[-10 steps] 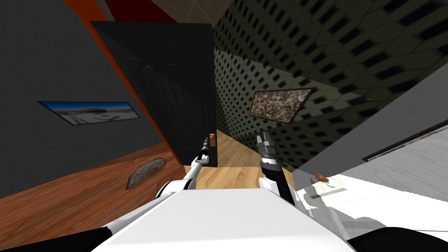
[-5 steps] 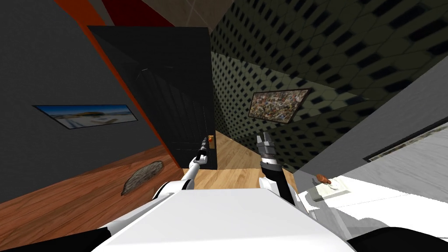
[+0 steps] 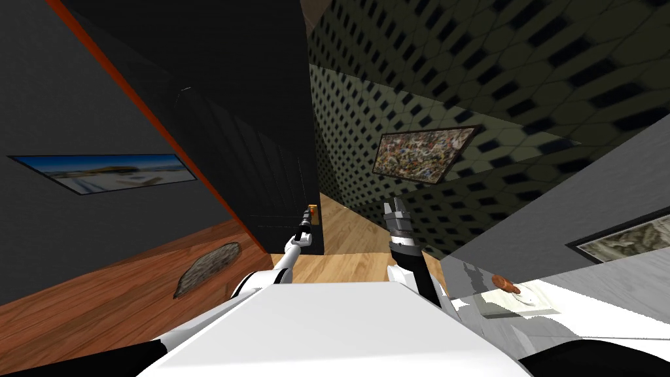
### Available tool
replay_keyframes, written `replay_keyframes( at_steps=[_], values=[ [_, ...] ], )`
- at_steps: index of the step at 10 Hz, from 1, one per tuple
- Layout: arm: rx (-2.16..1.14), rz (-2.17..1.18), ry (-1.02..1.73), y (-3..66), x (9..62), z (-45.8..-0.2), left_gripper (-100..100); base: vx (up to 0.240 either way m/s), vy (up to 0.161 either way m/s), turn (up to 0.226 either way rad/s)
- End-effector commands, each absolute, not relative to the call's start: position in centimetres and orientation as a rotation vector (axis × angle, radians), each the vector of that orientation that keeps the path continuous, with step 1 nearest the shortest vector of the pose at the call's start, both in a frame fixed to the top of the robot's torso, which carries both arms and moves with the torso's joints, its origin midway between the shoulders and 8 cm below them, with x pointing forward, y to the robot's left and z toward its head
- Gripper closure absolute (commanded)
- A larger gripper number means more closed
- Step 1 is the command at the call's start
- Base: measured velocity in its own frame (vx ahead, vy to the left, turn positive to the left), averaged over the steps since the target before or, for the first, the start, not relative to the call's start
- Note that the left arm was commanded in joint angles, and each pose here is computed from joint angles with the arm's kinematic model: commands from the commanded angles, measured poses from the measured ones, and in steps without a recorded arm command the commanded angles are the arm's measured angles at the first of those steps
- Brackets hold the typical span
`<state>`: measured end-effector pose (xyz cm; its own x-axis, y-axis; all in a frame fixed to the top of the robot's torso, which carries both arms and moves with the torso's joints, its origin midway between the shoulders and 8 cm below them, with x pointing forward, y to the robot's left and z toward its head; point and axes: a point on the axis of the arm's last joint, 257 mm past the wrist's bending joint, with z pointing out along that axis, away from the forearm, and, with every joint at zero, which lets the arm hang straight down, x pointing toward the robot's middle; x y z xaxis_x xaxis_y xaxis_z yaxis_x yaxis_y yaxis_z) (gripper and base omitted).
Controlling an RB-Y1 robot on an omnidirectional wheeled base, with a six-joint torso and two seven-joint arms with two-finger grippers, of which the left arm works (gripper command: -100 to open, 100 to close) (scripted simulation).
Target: Push the door open
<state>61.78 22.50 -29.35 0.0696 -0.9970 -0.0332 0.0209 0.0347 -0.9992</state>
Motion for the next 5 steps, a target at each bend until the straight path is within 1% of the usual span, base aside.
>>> replay_keyframes(
  at_steps=[1,4,5],
  values=[
    [-1.202,-1.143,1.16,22.5,61.7,-29.5,100,-0.028,0.01,-0.013],
    [-1.202,-1.143,1.16,22.5,61.7,-29.5,100,-0.008,0.003,0.0],
    [-1.203,-1.116,1.156,24.2,61.8,-29.5,100,0.078,-0.048,-0.006]
  ],
)
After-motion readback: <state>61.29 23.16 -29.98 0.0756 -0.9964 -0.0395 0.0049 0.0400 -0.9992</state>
